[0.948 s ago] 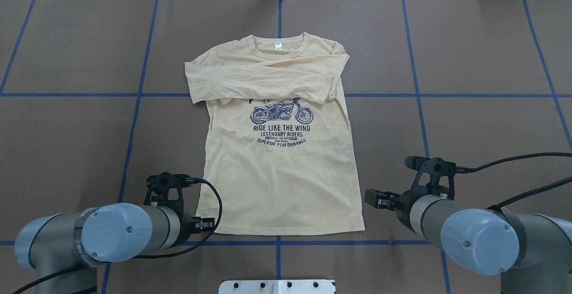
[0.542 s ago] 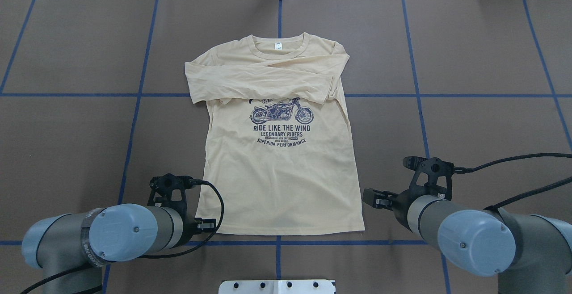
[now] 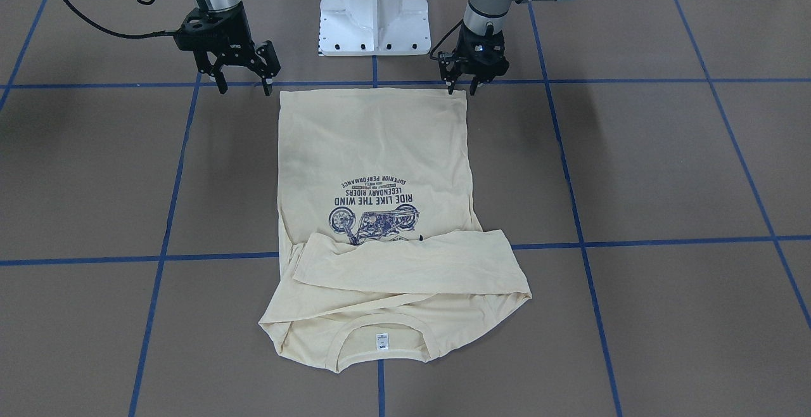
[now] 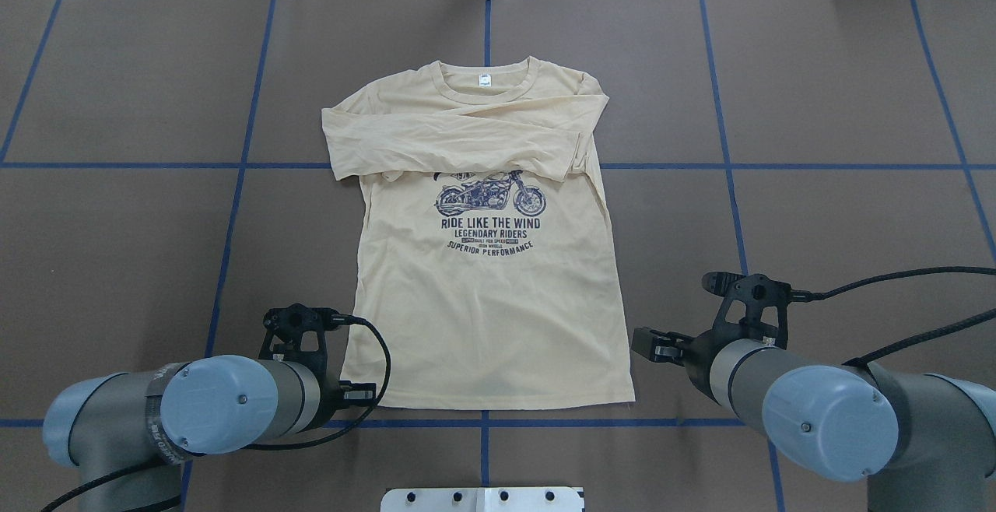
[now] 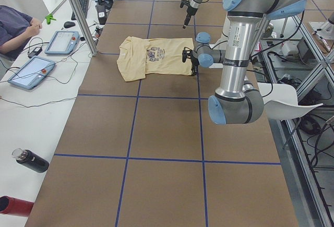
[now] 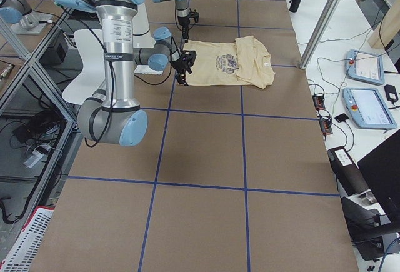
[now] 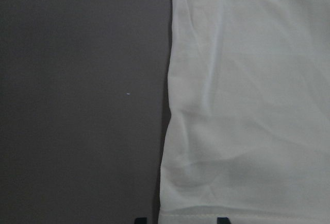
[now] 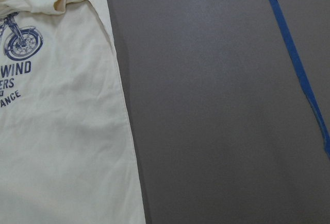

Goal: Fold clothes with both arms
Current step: 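Grasp both hem corners, the right gripper shifting toward the shirt edge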

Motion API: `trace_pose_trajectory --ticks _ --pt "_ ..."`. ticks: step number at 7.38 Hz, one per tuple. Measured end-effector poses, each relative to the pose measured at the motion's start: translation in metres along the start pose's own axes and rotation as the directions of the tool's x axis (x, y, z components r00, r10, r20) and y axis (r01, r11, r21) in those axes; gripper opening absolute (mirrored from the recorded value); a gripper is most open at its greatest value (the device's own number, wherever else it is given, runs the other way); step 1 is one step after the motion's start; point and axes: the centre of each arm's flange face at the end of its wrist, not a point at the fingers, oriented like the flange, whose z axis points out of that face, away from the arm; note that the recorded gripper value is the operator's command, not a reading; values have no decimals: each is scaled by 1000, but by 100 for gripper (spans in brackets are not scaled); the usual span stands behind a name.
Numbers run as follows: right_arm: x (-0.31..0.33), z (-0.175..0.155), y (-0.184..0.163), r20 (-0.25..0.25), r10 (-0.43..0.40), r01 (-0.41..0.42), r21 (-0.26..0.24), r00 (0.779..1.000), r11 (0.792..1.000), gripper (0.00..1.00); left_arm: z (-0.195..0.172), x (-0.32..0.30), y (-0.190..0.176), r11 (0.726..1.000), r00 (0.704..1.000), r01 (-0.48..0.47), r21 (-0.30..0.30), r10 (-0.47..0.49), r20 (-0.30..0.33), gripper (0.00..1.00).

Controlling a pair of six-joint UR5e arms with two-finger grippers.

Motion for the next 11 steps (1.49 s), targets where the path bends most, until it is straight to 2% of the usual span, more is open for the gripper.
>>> trace_pose_trajectory --ticks 3,4,6,11 --pt "0 0 1 0 -1 1 -1 1000 1000 100 7 -2 1 1000 1000 1 -3 0 12 49" --pt "0 0 0 1 -1 1 -1 1000 1000 100 9 -3 1 1000 1000 1 -3 -1 16 42" --pt "-1 -1 0 2 0 0 0 1000 1000 100 9 -2 1 1000 1000 1 -3 -1 15 0" --pt "0 0 0 0 3 -3 1 1000 1000 100 1 2 1 1000 1000 -5 -4 5 0 0"
